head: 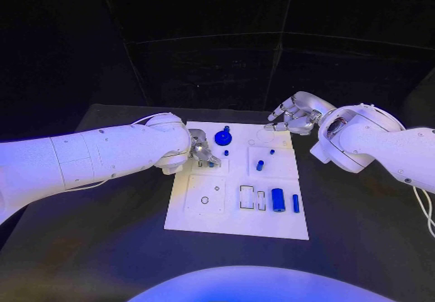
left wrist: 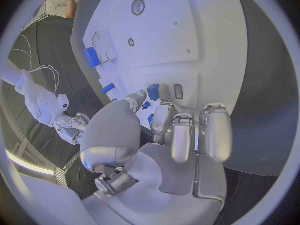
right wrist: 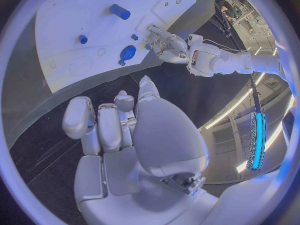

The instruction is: Assemble the parts on the task board

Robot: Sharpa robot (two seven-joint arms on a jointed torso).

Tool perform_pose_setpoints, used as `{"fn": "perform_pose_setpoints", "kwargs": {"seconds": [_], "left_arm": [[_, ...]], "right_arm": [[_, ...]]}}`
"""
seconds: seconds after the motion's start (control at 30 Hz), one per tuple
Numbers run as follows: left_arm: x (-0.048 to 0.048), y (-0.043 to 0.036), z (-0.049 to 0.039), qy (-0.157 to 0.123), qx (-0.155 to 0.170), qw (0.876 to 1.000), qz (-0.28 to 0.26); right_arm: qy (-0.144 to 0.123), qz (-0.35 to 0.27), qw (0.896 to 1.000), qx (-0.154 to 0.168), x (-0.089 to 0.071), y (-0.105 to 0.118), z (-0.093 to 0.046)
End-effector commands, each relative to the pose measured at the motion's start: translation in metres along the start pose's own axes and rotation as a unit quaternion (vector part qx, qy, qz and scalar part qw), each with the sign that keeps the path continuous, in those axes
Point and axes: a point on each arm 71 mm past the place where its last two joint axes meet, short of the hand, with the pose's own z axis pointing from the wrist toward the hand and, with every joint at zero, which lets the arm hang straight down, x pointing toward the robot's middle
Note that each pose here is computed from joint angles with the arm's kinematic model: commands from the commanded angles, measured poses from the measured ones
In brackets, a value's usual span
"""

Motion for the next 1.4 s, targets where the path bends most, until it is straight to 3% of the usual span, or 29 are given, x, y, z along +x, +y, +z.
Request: {"fn": "perform_pose_setpoints", "kwargs": {"seconds": [0.03,0.43,0.63,0.8,1.0,1.17,1.3,1.4], "left_arm": [[-0.0003,-0.0004,-0.0005,0.001,-0.001,1.000,0.000],[-0.0015,0.0006,-0.0018,-0.010,0.002,1.000,-0.008],[-0.0046,0.0031,-0.0090,-0.017,0.009,1.000,-0.014],[-0.0208,0.0020,-0.0214,-0.027,0.018,0.999,-0.021],[-0.0561,0.0101,-0.0332,-0.043,0.008,0.999,-0.028],[-0.0811,0.0205,-0.0297,-0.050,-0.013,0.998,-0.030],[-0.0906,0.0244,-0.0224,-0.042,-0.025,0.999,-0.024],[-0.0927,0.0263,-0.0171,-0.033,-0.031,0.999,-0.015]], "right_arm": [[-0.004,-0.001,1.000,-0.003,-0.002,0.001,0.000],[-0.006,-0.001,1.000,-0.001,-0.002,0.000,0.000],[-0.008,-0.001,1.000,0.000,-0.003,-0.002,0.000],[-0.010,-0.002,1.000,0.002,-0.005,-0.004,0.001],[-0.012,-0.003,1.000,0.006,-0.006,-0.006,0.002],[-0.012,-0.003,1.000,0.006,-0.006,-0.006,0.002],[-0.012,-0.003,1.000,0.006,-0.005,-0.006,0.003],[-0.011,-0.003,1.000,0.005,-0.005,-0.005,0.003]]}}
